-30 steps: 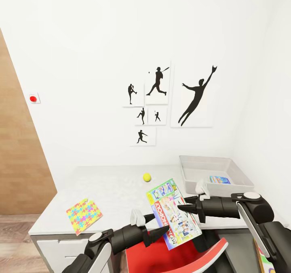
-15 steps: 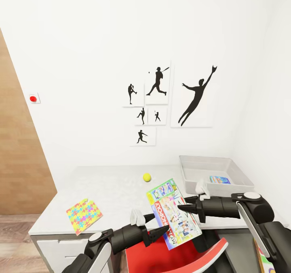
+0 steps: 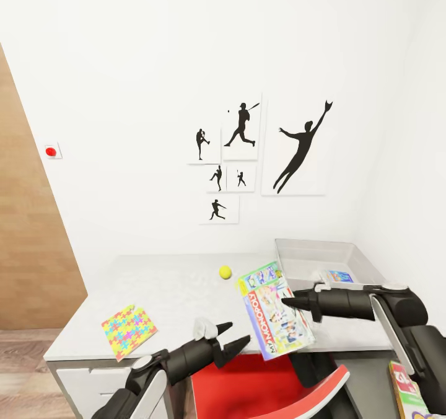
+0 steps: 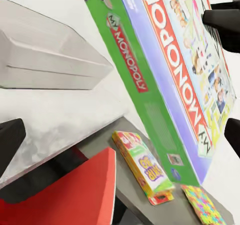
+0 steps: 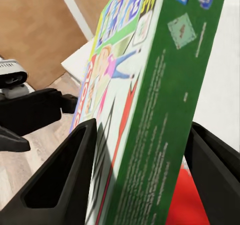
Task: Put all the toys in the child's room - the three board games (two on the bed and one on the table), the two jigsaw puzzles on the table, and the tennis ball on the table - inside the toy box on the table in the child's room.
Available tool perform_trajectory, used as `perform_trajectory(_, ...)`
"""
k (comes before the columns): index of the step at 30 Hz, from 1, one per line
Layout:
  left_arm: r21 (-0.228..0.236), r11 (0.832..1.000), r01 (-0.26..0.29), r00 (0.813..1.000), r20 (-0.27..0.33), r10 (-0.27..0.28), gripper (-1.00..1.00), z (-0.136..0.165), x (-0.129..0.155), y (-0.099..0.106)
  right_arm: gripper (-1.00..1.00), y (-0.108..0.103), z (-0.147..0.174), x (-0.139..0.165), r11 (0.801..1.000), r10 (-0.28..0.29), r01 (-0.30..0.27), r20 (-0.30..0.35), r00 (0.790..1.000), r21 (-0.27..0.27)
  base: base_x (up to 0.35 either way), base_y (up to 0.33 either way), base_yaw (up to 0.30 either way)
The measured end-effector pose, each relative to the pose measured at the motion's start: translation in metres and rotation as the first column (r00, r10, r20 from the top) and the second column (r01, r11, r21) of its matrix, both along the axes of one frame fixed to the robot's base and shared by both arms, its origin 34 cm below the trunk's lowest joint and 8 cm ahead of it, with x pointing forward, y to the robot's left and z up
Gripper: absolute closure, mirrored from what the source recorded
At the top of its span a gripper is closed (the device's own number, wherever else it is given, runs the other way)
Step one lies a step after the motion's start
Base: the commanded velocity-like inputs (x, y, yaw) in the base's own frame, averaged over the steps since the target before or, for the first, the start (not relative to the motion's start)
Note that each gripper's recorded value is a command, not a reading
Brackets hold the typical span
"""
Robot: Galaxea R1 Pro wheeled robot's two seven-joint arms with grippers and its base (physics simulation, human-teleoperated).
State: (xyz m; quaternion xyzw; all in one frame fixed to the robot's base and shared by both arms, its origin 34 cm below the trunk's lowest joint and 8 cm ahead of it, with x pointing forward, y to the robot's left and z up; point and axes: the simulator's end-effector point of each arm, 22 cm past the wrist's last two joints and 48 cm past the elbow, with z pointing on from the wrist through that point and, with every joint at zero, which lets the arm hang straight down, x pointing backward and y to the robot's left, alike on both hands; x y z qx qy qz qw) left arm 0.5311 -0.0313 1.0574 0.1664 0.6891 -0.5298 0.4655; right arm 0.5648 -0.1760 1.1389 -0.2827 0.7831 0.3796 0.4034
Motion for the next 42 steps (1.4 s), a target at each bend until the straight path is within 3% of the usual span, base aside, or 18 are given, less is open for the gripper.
perform_trajectory(2, 0.01, 0.999, -0.04, 0.999, -0.01, 0.04, -1.0, -0.003, 0.009, 0.007, 1.0, -0.017, 0.008, 0.015, 0.998, -0.062, 0.063, -0.031, 0.998, 0.018, 0.0, 0.0, 0.0)
perform_trajectory(3, 0.011, 0.999, -0.041, 0.999, -0.01, 0.041, -1.0, -0.003, 0.009, 0.007, 1.0, -0.017, 0.008, 0.014, 0.998, -0.062, 0.063, -0.037, 0.997, 0.024, 0.0, 0.0, 0.0)
perform_trajectory(6, 0.022, 0.996, -0.081, 0.996, -0.021, 0.082, -1.0, -0.006, 0.018, 0.014, 1.0, -0.046, 0.016, 0.038, 0.986, -0.159, 0.163, -0.07, 0.985, 0.041, 0.0, 0.0, 0.0)
perform_trajectory(10, 0.02, 0.992, -0.126, 0.991, -0.04, 0.126, -1.0, -0.007, 0.026, 0.018, 1.0, -0.085, 0.025, 0.067, 0.956, -0.28, 0.287, -0.106, 0.954, 0.06, 0.0, 0.0, 0.0)
perform_trajectory(11, 0.012, 0.989, -0.148, 0.987, -0.054, 0.148, -1.0, -0.007, 0.03, 0.019, 1.0, -0.101, 0.029, 0.081, 0.941, -0.326, 0.334, -0.112, 0.939, 0.061, 0.0, 0.0, 0.0)
perform_trajectory(20, 0.001, 0.979, -0.204, 0.974, -0.096, 0.203, -1.0, -0.008, 0.039, 0.02, 1.0, -0.14, 0.082, 0.134, 0.895, -0.418, 0.43, -0.112, 0.902, 0.119, 0.0, 0.0, 0.0)
perform_trajectory(22, -0.013, 0.977, -0.212, 0.972, -0.11, 0.21, -1.0, -0.005, 0.041, 0.018, 1.0, -0.159, 0.095, 0.147, 0.877, -0.454, 0.465, -0.11, 0.884, 0.116, 0.0, 0.0, 0.0)
perform_trajectory(25, -0.028, 0.97, -0.24, 0.959, -0.16, 0.233, -1.0, -0.002, 0.048, 0.018, 1.0, -0.195, 0.11, 0.169, 0.833, -0.531, 0.544, -0.133, 0.837, 0.099, 0.0, 0.0, 0.0)
perform_trajectory(26, -0.028, 0.97, -0.24, 0.959, -0.161, 0.233, -1.0, -0.002, 0.048, 0.018, 1.0, -0.194, 0.111, 0.169, 0.834, -0.526, 0.542, -0.142, 0.838, 0.106, 0.0, 0.0, 0.0)
perform_trajectory(31, 0.004, 0.937, -0.349, 0.904, -0.263, 0.338, -1.0, 0.018, 0.087, 0.029, 1.0, -0.241, 0.132, 0.205, 0.739, -0.647, 0.671, -0.217, 0.731, 0.06, 0.0, 0.0, 0.0)
perform_trajectory(32, 0.004, 0.937, -0.35, 0.903, -0.263, 0.339, -1.0, 0.018, 0.087, 0.029, 1.0, -0.239, 0.133, 0.205, 0.74, -0.643, 0.669, -0.223, 0.733, 0.066, 0.0, 0.0, 0.0)
perform_trajectory(35, 0.048, 0.904, -0.425, 0.859, -0.292, 0.419, -1.0, 0.037, 0.111, 0.04, 1.0, -0.251, 0.146, 0.217, 0.703, -0.68, 0.71, -0.256, 0.687, 0.04, 0.0, 0.0, 0.0)
perform_trajectory(36, 0.048, 0.904, -0.426, 0.859, -0.293, 0.42, -1.0, 0.038, 0.111, 0.04, 1.0, -0.251, 0.147, 0.217, 0.703, -0.679, 0.71, -0.257, 0.687, 0.041, 0.0, 0.0, 0.0)
perform_trajectory(39, 0.092, 0.88, -0.465, 0.828, -0.305, 0.47, -1.0, 0.063, 0.134, 0.05, 1.0, -0.256, 0.159, 0.223, 0.685, -0.696, 0.728, -0.266, 0.666, 0.032, 0.0, 0.0, 0.0)
perform_trajectory(42, 0.12, 0.877, -0.465, 0.816, -0.325, 0.478, -1.0, 0.081, 0.147, 0.052, 1.0, -0.259, 0.167, 0.227, 0.676, -0.706, 0.736, -0.253, 0.661, 0.036, 0.0, 0.0, 0.0)
